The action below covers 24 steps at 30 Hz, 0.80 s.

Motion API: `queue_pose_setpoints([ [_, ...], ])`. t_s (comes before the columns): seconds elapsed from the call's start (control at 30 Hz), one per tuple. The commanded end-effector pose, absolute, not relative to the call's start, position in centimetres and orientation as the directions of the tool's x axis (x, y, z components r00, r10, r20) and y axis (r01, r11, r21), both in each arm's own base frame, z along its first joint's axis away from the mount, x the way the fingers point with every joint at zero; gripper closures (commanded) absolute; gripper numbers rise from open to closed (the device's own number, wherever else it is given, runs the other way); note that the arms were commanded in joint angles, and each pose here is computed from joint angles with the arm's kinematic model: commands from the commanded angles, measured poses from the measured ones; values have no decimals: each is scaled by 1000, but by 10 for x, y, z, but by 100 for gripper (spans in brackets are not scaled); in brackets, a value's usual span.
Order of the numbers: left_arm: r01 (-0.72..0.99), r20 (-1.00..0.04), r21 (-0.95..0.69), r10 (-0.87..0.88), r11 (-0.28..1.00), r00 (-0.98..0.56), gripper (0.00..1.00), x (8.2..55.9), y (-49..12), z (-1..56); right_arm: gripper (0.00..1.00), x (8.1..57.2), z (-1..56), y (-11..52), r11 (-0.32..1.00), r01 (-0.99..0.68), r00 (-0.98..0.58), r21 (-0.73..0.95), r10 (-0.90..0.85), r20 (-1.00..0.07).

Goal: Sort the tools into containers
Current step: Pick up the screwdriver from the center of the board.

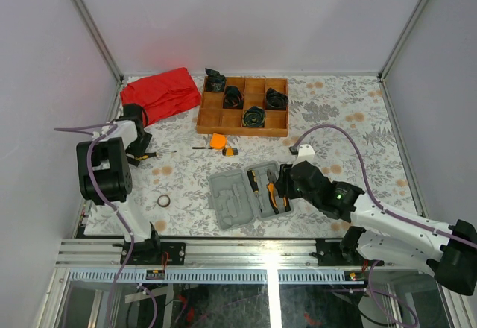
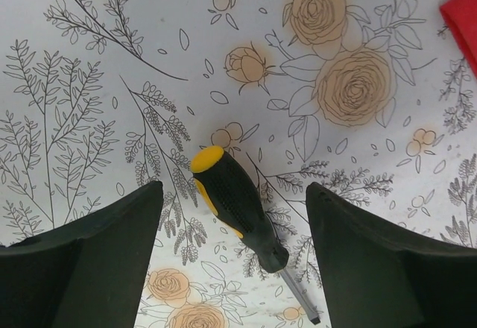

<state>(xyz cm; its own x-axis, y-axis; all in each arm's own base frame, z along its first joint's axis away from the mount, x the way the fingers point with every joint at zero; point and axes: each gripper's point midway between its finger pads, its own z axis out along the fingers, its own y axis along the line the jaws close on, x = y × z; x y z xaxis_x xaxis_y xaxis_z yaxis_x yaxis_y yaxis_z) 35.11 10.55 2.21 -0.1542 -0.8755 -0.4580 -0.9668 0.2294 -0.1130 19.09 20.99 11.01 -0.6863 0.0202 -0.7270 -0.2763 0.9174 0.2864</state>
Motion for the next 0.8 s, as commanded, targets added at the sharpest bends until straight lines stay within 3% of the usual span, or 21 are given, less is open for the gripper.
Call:
queue_pose_setpoints([
  [0.0,-972,-478,-101,-867,212,-140,26,354,115,21,49,196,119,206,924,-255,-656,284,51,-753],
  [0.17,-972,-463,-71,-871,223,-166,33,350,113,13,49,196,119,205,924,-253,-654,286,54,-754],
  [0.37,-970,-460,-76,-871,231,-171,58,351,112,14,49,196,120,203,927,-252,-651,276,48,-758],
  [0.57,-956,-456,-131,-872,262,-177,63,358,108,31,48,197,124,198,934,-238,-641,268,56,-765],
  [0.77,-893,-493,-298,-856,336,-157,71,374,102,84,48,197,132,189,937,-207,-619,283,99,-779],
])
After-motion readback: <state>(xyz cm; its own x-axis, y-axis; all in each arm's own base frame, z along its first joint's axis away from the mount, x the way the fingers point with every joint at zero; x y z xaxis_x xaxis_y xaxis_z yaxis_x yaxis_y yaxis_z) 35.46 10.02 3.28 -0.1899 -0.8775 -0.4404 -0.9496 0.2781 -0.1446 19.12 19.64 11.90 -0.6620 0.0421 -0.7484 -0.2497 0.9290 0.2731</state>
